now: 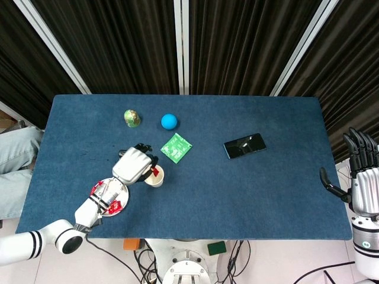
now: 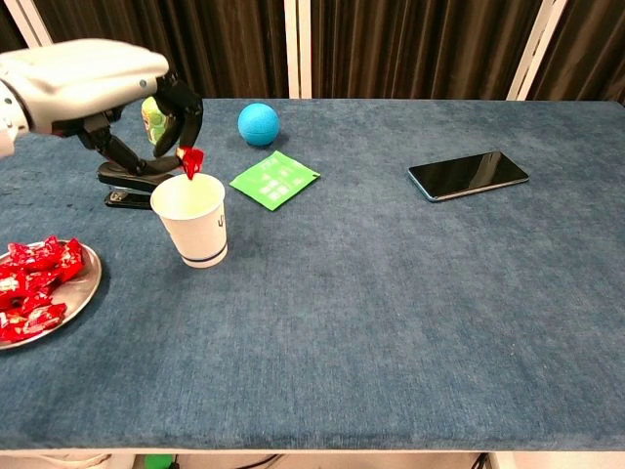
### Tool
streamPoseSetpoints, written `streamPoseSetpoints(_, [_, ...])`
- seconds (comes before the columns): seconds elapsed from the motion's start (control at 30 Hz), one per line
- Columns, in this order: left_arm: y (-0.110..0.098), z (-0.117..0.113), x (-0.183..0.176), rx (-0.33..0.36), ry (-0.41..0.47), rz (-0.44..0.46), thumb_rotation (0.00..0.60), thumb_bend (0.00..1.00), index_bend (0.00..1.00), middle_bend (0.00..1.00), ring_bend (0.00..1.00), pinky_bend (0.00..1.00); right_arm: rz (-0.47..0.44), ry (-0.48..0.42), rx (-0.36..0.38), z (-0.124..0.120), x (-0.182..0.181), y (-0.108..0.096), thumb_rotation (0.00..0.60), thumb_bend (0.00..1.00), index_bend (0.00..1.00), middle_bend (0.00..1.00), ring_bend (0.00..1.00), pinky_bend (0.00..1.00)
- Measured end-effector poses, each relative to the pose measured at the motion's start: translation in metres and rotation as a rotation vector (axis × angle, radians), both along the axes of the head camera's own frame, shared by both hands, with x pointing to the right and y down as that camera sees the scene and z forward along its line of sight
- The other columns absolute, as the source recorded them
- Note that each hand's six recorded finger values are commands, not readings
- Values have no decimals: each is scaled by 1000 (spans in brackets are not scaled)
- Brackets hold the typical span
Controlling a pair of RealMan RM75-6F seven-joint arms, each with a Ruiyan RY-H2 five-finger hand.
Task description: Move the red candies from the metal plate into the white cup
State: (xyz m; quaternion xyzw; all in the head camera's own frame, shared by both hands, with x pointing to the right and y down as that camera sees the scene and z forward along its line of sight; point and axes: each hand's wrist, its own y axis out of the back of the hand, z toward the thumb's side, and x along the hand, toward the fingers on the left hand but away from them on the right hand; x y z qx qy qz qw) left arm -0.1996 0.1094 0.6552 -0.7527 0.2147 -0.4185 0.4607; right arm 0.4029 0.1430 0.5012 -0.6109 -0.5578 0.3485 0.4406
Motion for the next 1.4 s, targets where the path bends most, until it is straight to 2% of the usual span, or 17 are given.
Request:
streamPoseSetpoints(0.23, [4, 5, -2, 8, -29, 8, 600, 376, 605, 608, 290, 307, -3, 0, -8, 3, 0, 0, 600, 364, 0, 0, 0, 0])
streamPoseSetpoints(0.47, [10, 8, -3, -9, -43, 26, 600, 364, 459, 498, 251, 304, -2, 4, -12, 4, 0, 0, 600, 364, 0, 0, 0, 0])
streamPoseSetpoints(0.67, [10, 5, -3, -2, -32, 33, 600, 339, 352, 453, 238, 304, -5, 5, -15, 4, -1, 1, 600, 365, 0, 0, 0, 0])
streamPoseSetpoints(0.83, [9, 0, -6, 6, -28, 22, 600, 310, 357, 433, 237, 305, -8, 6, -13, 3, -2, 0, 600, 364, 0, 0, 0, 0])
streamPoseSetpoints(0.93, [6, -11, -13, 28, -12, -7, 600, 291, 375, 431, 237, 306, -10, 7, -7, 1, -2, -1, 600, 365, 0, 0, 0, 0])
streamPoseSetpoints(1.1, [4, -39, -52, 85, -18, -109, 600, 266, 389, 430, 237, 307, -11, 12, 3, -3, -2, -2, 600, 365, 0, 0, 0, 0])
streamPoseSetpoints(1.23, [24, -44, -98, 47, -90, -179, 600, 266, 374, 401, 215, 310, -9, 9, 2, -2, -1, -3, 600, 365, 0, 0, 0, 0])
streamPoseSetpoints(1.4, [70, -33, -137, -88, -141, -247, 600, 248, 324, 183, 110, 306, -13, 9, -10, 2, -2, -1, 600, 365, 0, 0, 0, 0])
